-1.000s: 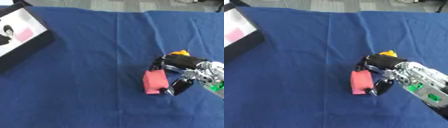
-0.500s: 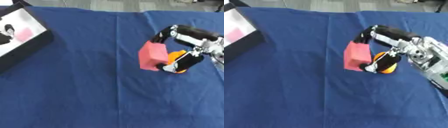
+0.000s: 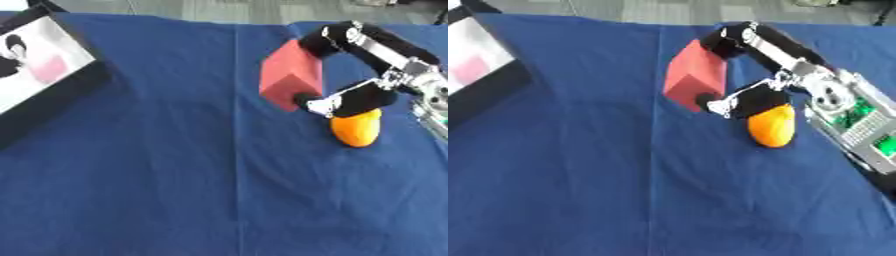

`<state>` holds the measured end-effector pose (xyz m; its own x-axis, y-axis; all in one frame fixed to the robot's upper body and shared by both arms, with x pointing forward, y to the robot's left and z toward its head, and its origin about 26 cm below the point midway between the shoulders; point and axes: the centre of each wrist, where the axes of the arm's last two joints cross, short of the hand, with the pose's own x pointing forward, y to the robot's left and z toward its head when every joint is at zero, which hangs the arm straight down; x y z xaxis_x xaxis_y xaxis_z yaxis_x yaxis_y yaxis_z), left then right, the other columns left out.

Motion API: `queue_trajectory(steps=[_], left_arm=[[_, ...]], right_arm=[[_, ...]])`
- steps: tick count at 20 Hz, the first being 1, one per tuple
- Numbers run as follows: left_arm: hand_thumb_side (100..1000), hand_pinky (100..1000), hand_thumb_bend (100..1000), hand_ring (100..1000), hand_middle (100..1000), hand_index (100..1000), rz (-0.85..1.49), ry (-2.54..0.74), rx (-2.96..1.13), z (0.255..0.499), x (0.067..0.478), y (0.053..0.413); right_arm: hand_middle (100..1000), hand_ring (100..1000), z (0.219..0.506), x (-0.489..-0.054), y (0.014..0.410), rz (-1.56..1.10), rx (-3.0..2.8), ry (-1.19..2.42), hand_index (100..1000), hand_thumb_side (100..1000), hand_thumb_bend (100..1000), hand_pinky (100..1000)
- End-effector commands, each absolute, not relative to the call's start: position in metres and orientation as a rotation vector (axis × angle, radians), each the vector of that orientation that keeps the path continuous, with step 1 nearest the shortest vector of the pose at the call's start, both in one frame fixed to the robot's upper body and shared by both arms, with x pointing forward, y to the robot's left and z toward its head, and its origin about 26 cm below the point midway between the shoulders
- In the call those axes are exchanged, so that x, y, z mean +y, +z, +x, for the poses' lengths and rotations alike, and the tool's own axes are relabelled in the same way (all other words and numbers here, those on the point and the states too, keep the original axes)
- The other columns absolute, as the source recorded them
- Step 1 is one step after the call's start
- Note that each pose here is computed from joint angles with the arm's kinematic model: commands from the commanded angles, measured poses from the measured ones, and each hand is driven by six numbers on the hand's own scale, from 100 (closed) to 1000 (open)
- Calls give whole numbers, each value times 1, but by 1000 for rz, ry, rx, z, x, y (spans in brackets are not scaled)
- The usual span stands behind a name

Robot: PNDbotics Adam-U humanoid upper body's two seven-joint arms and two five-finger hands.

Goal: Pick up the objects with one hand, pass them to the other hand, and then place them into the box on the other side of the table.

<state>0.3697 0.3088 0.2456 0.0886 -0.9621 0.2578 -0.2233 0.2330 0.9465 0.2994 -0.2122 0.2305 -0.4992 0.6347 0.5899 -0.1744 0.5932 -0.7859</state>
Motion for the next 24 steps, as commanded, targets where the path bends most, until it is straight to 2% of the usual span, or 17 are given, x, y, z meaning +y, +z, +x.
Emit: queue_trajectory(steps=[1,4,5,6,11,24], left_arm=[[513,928,100,785,758,796,1265,-806,-1431,364,313,271],[537,924,100,775,750,798,1242,-808,-1465,363,308,276],[541,923,100,774,749,798,1229,-812,-1481,362,305,279],[539,922,100,773,748,798,1218,-818,-1496,362,303,281],[562,915,100,765,743,807,1133,-889,-1576,355,283,291],[703,916,100,762,760,871,707,-1272,-1651,321,221,315]], right_arm=[[376,678,297,-206,233,-352,-1864,969,520,100,340,793],[373,677,296,-199,226,-284,-1847,919,521,100,321,784],[371,677,295,-196,224,-260,-1842,908,521,100,348,781],[372,677,294,-194,222,-237,-1838,896,521,100,313,780],[369,675,292,-185,217,-162,-1878,849,522,100,303,779],[373,663,288,-166,212,40,-2132,775,526,100,255,760]])
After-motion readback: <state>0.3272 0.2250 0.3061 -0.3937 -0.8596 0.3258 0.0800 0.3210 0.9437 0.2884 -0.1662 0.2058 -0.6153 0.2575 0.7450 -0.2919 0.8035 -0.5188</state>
